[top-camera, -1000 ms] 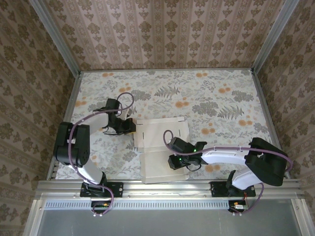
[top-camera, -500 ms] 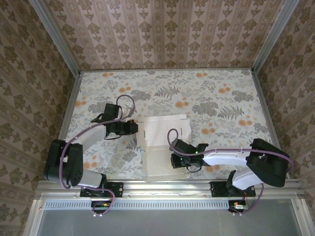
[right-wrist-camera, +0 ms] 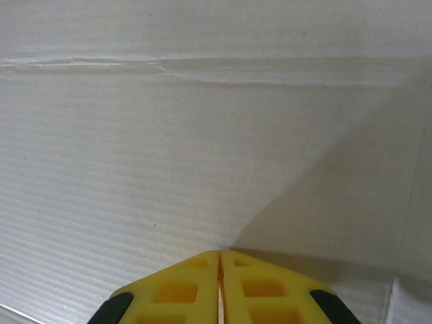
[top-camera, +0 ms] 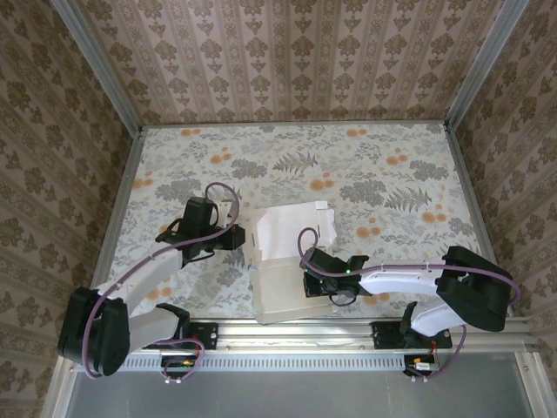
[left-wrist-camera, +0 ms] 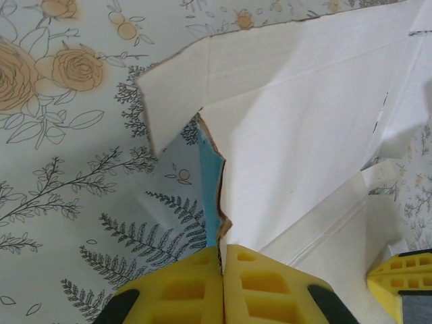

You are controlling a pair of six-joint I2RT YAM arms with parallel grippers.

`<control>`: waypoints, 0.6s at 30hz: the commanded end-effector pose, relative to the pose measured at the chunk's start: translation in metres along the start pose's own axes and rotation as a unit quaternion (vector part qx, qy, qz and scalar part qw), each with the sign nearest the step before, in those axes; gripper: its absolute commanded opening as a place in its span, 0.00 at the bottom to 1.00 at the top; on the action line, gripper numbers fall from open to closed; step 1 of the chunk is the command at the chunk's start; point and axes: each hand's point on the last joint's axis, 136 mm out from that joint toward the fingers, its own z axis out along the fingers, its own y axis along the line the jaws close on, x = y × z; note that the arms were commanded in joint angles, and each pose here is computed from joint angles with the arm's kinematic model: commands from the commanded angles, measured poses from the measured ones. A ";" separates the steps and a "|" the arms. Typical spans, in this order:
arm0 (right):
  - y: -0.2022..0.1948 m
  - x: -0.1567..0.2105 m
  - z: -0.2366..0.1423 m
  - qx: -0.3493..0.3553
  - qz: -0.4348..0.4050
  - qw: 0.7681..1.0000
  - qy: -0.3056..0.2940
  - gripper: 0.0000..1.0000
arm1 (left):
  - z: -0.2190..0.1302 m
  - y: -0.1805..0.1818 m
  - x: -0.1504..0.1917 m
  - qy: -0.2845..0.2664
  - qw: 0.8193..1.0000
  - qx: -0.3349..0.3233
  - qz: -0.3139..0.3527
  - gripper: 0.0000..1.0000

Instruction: Fold the paper box

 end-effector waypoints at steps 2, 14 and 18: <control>-0.016 0.002 0.002 0.042 0.004 0.999 -0.012 0.11 | 0.000 0.002 0.021 0.011 1.000 -0.027 0.003 0.07; 0.001 0.004 0.004 0.040 -0.011 0.999 -0.030 0.10 | -0.009 0.008 0.050 0.024 0.997 -0.065 0.023 0.12; 0.002 0.001 0.004 0.045 0.004 0.998 -0.047 0.10 | -0.004 0.004 0.046 0.005 0.997 -0.064 0.039 0.11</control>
